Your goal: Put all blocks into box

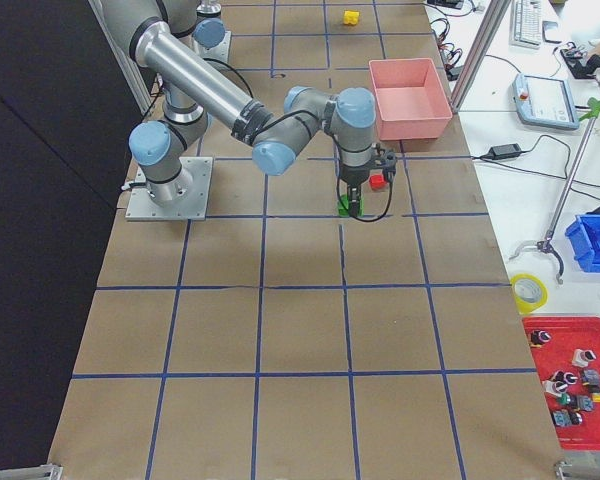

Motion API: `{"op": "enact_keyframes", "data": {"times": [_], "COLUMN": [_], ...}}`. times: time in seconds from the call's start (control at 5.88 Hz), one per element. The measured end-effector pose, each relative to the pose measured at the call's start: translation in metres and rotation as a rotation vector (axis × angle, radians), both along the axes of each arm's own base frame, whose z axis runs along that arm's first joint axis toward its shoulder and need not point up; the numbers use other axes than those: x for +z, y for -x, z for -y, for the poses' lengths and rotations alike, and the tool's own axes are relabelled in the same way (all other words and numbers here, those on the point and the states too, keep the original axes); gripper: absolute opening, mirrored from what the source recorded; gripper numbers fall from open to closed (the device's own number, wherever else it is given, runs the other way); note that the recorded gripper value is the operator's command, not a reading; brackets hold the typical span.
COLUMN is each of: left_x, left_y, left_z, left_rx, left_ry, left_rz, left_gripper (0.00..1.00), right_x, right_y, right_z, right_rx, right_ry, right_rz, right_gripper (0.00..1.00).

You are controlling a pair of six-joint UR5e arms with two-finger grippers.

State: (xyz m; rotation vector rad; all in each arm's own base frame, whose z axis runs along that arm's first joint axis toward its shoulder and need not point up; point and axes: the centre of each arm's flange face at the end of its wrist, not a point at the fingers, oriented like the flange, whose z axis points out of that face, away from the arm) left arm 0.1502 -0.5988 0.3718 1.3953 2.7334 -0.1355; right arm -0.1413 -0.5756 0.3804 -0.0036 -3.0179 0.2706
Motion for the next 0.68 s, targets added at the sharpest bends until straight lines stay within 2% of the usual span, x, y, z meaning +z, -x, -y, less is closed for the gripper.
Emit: {"op": "enact_keyframes", "data": {"times": [0.17, 0.34, 0.68], "left_x": [0.018, 0.028, 0.037], "left_y": [0.039, 0.078, 0.146], "left_z": [0.039, 0.071, 0.111], "left_rx": [0.089, 0.162, 0.386], "left_ry": [0.016, 0.024, 0.030], "left_rz": [-0.038, -0.067, -0.156], "left_gripper": [0.02, 0.02, 0.02], "right_x": [0.010, 0.010, 0.015], "right_y": [-0.039, -0.074, -0.138], "right_z": [0.017, 0.030, 0.062], "right_rx": [0.073, 0.132, 0.248], "right_ry": [0.028, 0.041, 0.070], "right_rz": [0.026, 0.085, 0.136], "right_gripper": [0.07, 0.07, 0.07]}}
